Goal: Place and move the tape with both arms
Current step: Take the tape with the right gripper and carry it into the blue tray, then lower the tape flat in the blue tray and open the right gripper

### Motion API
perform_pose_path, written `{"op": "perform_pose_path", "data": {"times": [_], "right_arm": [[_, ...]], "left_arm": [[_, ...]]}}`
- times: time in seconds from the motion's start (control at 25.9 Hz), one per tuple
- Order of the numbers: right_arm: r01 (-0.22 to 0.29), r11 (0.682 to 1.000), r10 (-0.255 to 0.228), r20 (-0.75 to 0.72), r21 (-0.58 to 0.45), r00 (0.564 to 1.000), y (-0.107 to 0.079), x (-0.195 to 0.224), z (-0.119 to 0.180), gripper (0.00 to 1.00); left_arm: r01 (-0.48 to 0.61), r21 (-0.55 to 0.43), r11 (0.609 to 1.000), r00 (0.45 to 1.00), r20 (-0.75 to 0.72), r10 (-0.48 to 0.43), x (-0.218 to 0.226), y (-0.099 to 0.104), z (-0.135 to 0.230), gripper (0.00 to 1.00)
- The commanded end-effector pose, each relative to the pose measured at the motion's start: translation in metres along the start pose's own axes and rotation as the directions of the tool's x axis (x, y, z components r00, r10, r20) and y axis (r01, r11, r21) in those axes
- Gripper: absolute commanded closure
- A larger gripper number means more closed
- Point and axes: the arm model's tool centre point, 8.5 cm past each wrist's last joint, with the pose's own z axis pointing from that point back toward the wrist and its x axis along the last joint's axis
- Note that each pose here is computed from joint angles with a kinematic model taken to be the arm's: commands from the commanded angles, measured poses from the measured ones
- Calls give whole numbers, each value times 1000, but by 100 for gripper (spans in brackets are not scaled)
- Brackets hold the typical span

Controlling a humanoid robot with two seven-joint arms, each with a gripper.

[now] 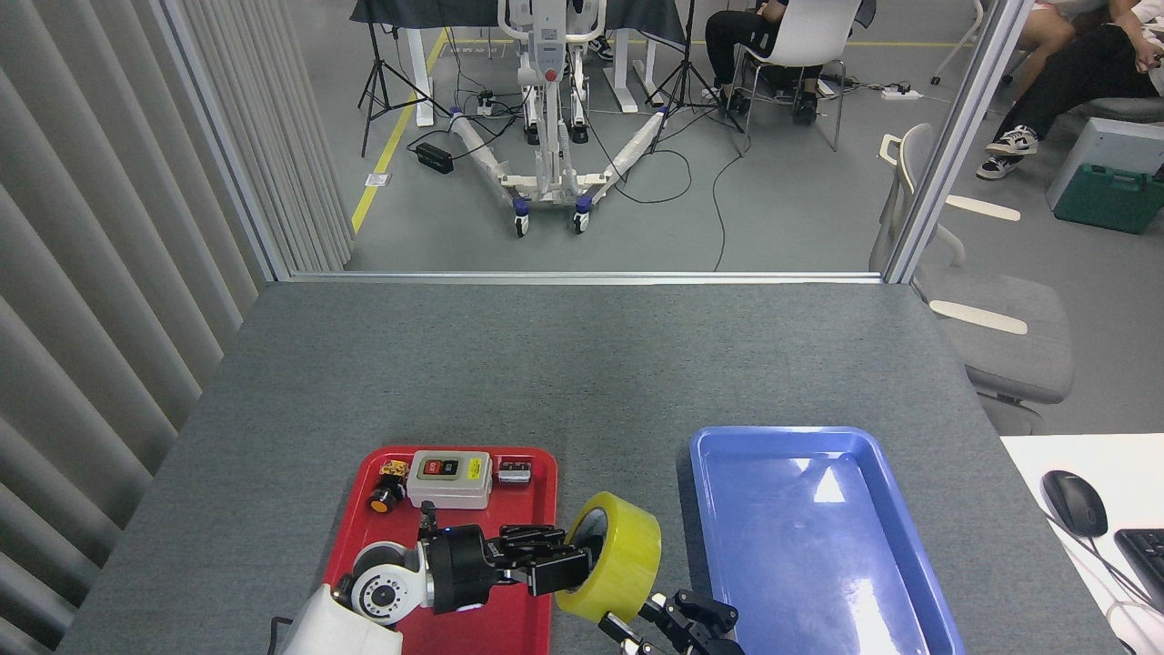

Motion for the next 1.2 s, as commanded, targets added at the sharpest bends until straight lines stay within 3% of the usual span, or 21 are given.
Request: {"op": "perform_pose_path", "data": {"times": [0.0,0.04,0.08,0.15,0.23,0.27,0.43,0.54,0.62,0.73,0.77,0.85,0.93,1.0,1.04,1.08,1.16], "right_arm": [[0,1000,0,-13,-5,1000,-1,-3,3,93],[-1,1000,1,-17,-8,1000,-3,-5,5,94],[-4,1000,4,-18,-6,1000,-4,-6,6,97],[-7,1000,7,-23,-10,1000,-5,-8,7,100],[-2,1000,1,-32,-23,999,-7,-9,7,100],[4,999,-6,-47,-34,999,-9,-11,8,100],[-27,999,20,-159,-45,987,-12,-25,10,100],[-65,998,55,-270,-28,961,-15,-41,17,100],[-76,995,92,-384,57,919,-13,-57,24,100],[-15,969,164,-600,245,783,-8,-85,34,99],[3,962,184,-654,273,733,-14,-96,33,94],[37,956,194,-719,291,667,-28,-110,27,90],[71,950,185,-735,303,653,-33,-115,25,91],[125,938,165,-734,323,658,-34,-115,22,96],[152,927,163,-733,343,660,-36,-118,19,98],[187,909,165,-731,374,662,-36,-120,17,99],[250,871,162,-728,423,666,-37,-119,15,100]], "left_arm": [[-2,3,1000,1000,-1,2,0,1,0,100],[-2,4,1000,1000,-2,2,0,1,0,100],[-2,6,1000,1000,-2,2,0,1,0,86],[-8,50,999,1000,4,8,-1,9,3,34],[-2,175,984,1000,7,1,-1,30,14,4],[9,222,975,1000,5,-10,-1,38,21,0],[39,402,915,999,17,-50,6,65,61,0],[17,450,893,999,-38,0,-7,40,89,0],[45,479,877,996,-85,-5,-8,33,98,1],[236,475,848,957,-266,-116,-2,17,125,1],[317,472,823,925,-345,-158,5,13,127,1],[488,370,790,787,-579,-214,8,7,132,1],[601,206,772,588,-769,-252,2,-9,126,1],[606,157,780,475,-858,-196,-4,-17,121,0],[603,160,782,435,-887,-153,-6,-16,128,0],[600,170,782,428,-894,-133,-7,-15,133,0],[585,222,780,484,-867,-117,-6,-10,136,0]]}}
